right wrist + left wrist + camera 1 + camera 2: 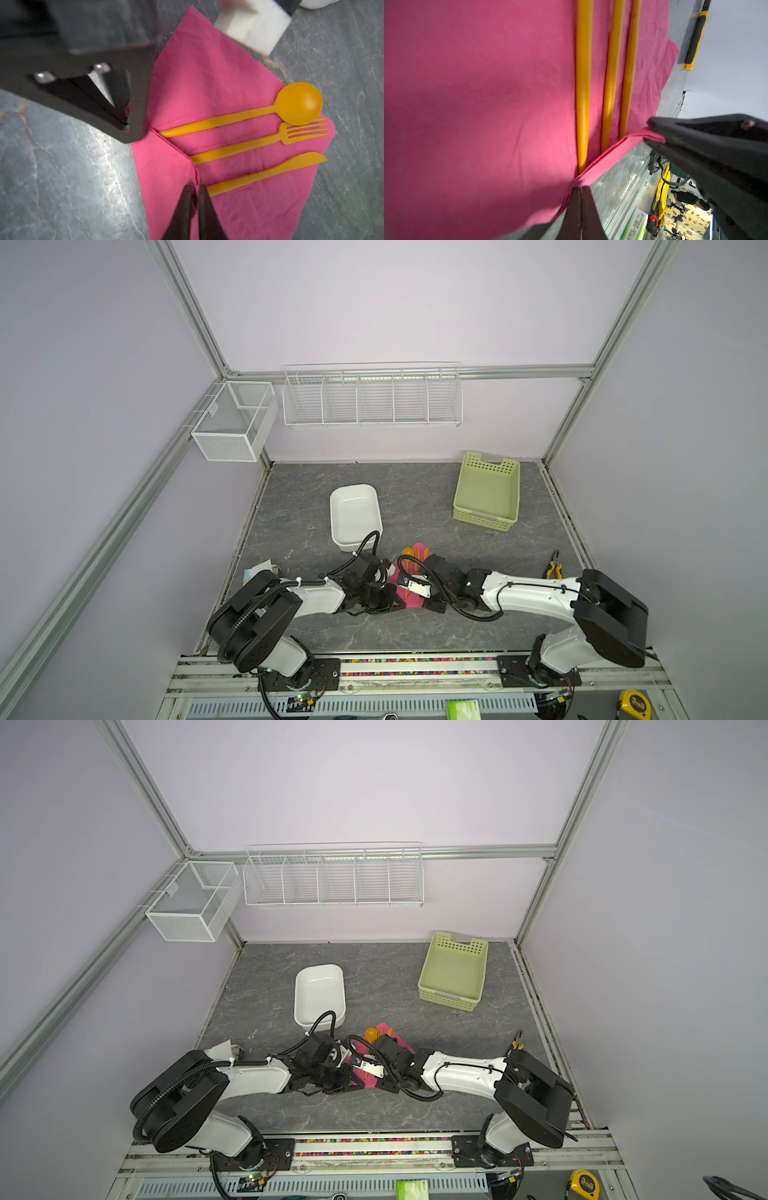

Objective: Place the utensils on the paper napkin and roll it up

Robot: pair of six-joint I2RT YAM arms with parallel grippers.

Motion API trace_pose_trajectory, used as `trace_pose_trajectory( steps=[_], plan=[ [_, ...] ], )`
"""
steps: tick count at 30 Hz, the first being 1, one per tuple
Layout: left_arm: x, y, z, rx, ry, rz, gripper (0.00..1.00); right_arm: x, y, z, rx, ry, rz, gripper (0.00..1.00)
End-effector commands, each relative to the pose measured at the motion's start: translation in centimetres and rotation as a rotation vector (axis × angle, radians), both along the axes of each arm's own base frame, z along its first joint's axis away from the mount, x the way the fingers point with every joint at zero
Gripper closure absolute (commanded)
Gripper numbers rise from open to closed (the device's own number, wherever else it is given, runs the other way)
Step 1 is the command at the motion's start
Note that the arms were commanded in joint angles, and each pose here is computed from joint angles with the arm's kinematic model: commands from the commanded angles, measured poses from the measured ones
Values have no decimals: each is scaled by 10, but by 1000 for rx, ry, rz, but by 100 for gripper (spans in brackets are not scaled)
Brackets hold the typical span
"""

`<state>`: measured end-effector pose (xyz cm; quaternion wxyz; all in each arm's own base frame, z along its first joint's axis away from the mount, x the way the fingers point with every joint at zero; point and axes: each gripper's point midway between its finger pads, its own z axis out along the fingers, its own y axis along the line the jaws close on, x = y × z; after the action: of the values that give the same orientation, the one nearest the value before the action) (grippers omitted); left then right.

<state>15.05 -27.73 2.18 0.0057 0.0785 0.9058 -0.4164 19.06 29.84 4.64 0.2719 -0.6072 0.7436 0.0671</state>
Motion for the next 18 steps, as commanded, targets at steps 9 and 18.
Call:
trace_pose_trajectory(
  steps=[9,18],
  plan=[
    [4,0,-1,12,-9,24,100,10,-8,52,159,48,-263,61],
    [1,3,-2,19,-4,24,100,-33,8,55,464,603,-672,75]
  ],
)
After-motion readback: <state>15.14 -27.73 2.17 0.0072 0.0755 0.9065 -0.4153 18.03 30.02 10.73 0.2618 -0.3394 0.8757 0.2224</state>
